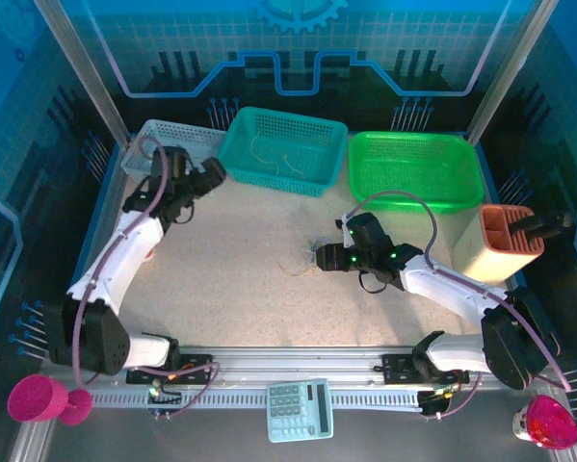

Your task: Untangle the cables

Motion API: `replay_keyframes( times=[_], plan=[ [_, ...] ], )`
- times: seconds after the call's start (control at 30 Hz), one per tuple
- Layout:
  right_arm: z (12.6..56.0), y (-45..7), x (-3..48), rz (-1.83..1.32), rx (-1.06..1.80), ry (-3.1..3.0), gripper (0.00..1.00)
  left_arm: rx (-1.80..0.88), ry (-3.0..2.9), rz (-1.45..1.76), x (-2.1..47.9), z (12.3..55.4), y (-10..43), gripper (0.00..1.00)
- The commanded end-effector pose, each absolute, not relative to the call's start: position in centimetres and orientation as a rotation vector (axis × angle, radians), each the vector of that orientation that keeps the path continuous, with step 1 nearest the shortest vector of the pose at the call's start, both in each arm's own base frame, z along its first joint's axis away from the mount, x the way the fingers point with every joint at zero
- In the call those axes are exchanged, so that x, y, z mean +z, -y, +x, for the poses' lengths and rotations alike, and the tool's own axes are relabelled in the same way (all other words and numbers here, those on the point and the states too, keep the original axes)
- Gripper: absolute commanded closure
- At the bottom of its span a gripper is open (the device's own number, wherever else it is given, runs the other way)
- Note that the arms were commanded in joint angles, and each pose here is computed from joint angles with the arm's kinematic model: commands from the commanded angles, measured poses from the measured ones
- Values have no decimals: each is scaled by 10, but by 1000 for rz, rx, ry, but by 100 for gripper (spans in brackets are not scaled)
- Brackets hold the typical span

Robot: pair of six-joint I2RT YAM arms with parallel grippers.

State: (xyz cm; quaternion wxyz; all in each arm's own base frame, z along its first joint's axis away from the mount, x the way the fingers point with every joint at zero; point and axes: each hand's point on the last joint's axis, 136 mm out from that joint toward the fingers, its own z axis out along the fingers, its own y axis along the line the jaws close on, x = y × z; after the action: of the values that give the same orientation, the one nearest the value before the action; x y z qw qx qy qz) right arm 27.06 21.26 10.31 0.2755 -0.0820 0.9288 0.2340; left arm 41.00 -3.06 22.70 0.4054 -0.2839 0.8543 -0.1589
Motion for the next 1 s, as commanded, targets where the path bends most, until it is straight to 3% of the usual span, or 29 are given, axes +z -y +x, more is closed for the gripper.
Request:
replay_keyframes(
  times=[0.0, 0.3, 0.63, 0.97],
  plan=[
    [277, -221, 117, -258, 642, -2453, 31, -353, -2125, -917, 209, 428, -14, 1],
    [281, -222, 123, -279, 630, -2437, 30, -225, -2052, -1267, 175, 482, -102, 1],
    [291, -225, 138, -298, 640, -2410, 30, -141, -2081, -1385, 147, 517, -127, 1],
    [299, -222, 134, -279, 655, -2418, 30, -68, -2055, -1471, 125, 506, -136, 1]
  ],
)
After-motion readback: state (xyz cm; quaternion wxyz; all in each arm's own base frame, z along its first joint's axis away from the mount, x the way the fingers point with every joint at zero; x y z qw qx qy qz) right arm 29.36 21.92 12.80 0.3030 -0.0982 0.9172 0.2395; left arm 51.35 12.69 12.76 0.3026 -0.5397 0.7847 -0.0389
